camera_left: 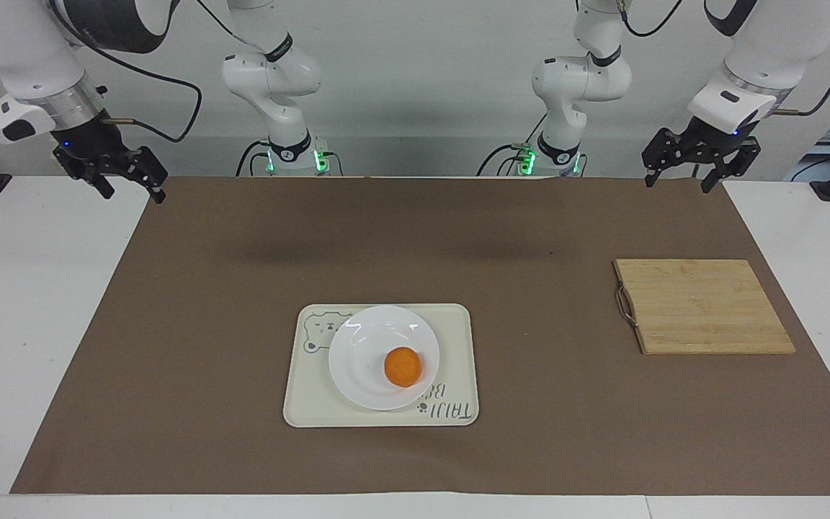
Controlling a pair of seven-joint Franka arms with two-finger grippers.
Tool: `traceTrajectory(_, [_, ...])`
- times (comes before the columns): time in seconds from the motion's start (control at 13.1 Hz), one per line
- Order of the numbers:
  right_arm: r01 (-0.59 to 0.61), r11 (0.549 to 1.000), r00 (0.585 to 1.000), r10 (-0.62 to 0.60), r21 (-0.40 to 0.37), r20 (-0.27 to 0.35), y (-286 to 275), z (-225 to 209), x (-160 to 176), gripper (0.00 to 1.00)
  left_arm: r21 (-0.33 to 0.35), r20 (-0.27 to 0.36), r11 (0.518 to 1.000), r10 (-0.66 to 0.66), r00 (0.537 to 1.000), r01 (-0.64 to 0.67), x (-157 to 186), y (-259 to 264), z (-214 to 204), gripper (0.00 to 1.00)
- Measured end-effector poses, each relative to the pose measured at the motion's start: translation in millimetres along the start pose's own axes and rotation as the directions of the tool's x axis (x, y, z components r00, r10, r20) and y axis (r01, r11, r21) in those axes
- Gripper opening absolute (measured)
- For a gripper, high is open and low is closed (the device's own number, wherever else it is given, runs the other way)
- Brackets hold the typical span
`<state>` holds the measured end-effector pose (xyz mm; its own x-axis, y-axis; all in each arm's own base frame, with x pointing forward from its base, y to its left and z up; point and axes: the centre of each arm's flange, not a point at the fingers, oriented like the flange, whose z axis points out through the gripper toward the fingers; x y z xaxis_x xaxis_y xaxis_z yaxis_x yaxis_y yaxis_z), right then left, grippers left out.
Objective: Place orange and plate with both arms
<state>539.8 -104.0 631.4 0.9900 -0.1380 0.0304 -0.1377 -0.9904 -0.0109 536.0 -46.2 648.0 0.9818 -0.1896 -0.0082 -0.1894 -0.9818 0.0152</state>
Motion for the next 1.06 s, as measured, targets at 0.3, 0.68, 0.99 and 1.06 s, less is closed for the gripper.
traceTrajectory(0.3, [0.109, 0.992, 0.993, -0.11, -0.059, -0.032, -28.6, -38.6, -8.6, 1.0, 0.0, 0.0, 1.0, -0.001, 1.0, 0.001, -0.1, -0.5, -0.2, 1.0])
traceTrajectory(0.68, [0.193, 0.979, 0.98, -0.195, -0.068, -0.025, -73.1, -69.3, -21.9, 1.0, 0.0, 0.002, 1.0, 0.001, 1.0, -0.001, -0.4, -1.5, 0.0, 1.0])
traceTrajectory(0.99, [0.175, 0.982, 0.984, -0.178, -0.066, -0.03, -66.3, -75.4, -27.9, 1.0, 0.023, 0.005, 1.0, 0.002, 1.0, -0.003, -0.7, -3.9, 0.0, 1.0])
traceTrajectory(1.06, [0.161, 0.985, 0.987, -0.162, -0.064, -0.014, -64.0, -67.9, -30.0, 1.0, 0.024, 0.005, 1.0, 0.003, 1.0, -0.003, -0.7, -4.0, 0.0, 1.0])
